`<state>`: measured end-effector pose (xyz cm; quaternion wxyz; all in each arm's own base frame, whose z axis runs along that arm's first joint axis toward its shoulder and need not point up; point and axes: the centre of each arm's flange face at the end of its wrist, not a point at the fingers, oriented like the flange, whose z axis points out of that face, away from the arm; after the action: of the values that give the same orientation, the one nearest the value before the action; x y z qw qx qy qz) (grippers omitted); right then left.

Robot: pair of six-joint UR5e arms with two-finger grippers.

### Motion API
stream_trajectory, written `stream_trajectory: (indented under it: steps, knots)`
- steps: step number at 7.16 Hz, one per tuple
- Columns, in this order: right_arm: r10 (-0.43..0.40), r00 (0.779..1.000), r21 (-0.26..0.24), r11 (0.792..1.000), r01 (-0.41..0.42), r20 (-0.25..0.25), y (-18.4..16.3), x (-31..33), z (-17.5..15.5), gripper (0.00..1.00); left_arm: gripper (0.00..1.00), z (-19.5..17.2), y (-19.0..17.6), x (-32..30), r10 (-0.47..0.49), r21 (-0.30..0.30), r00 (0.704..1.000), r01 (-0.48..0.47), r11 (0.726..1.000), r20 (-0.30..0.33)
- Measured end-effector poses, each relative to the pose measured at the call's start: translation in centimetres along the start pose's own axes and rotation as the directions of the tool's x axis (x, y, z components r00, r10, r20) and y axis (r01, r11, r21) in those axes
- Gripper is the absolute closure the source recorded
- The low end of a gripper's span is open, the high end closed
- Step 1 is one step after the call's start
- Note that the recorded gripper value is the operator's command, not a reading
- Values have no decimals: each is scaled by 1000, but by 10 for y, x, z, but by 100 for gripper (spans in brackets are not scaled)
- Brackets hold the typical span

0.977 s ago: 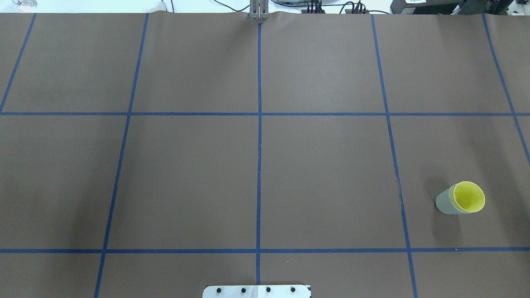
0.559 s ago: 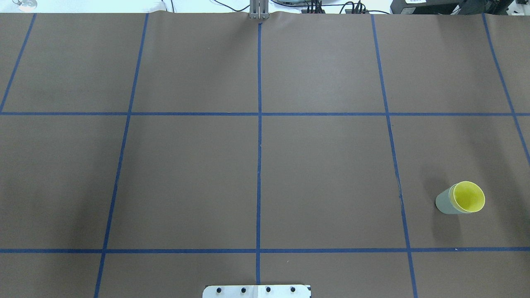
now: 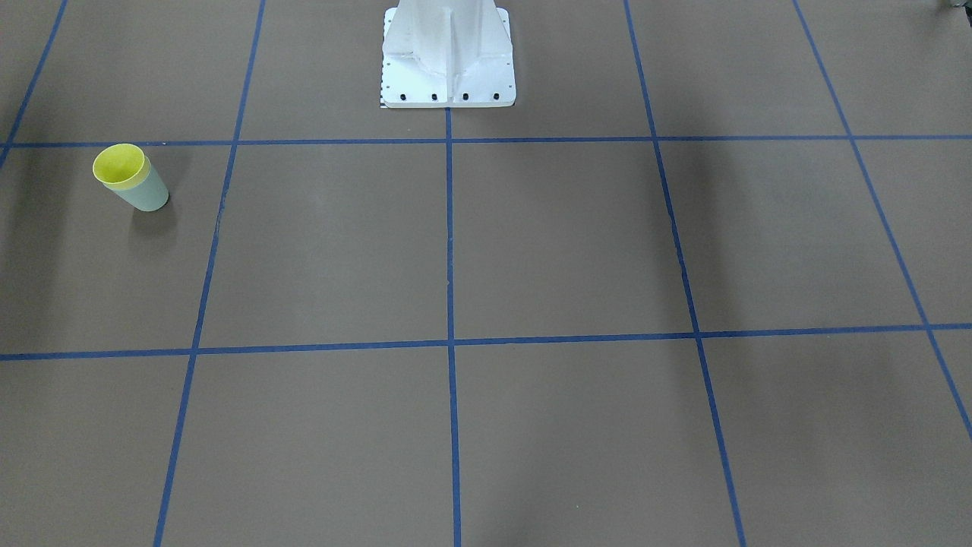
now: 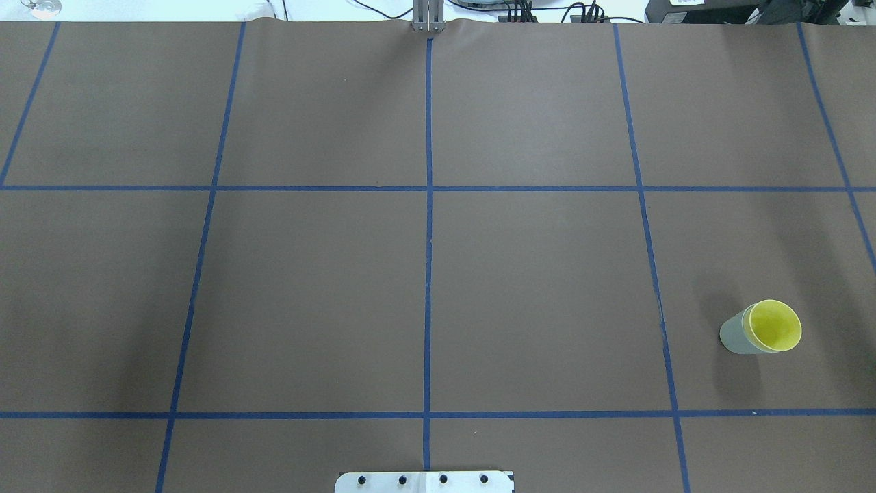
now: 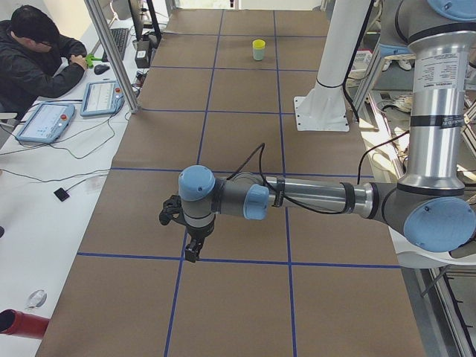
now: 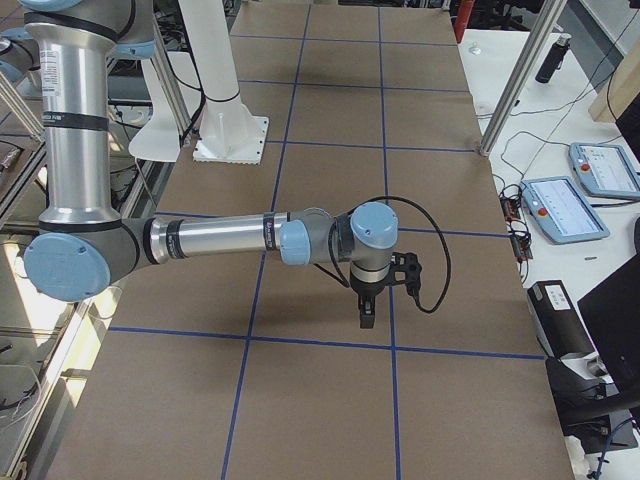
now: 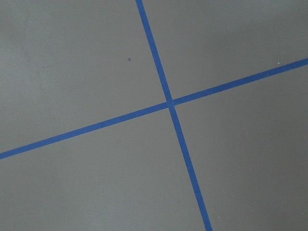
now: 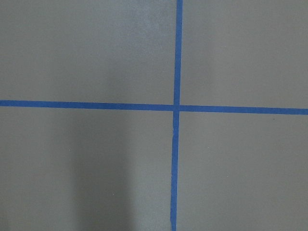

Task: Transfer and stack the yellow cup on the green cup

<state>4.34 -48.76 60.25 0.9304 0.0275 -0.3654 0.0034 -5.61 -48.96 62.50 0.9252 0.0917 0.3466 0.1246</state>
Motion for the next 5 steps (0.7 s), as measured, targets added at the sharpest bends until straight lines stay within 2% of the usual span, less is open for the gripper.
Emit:
stream_trajectory:
  steps: [5]
  knots:
    - [2, 1000, -2, 1000, -2, 1, 1, 1, 2, 0, 0, -5, 0, -3, -5, 12, 1000, 5, 1000, 4]
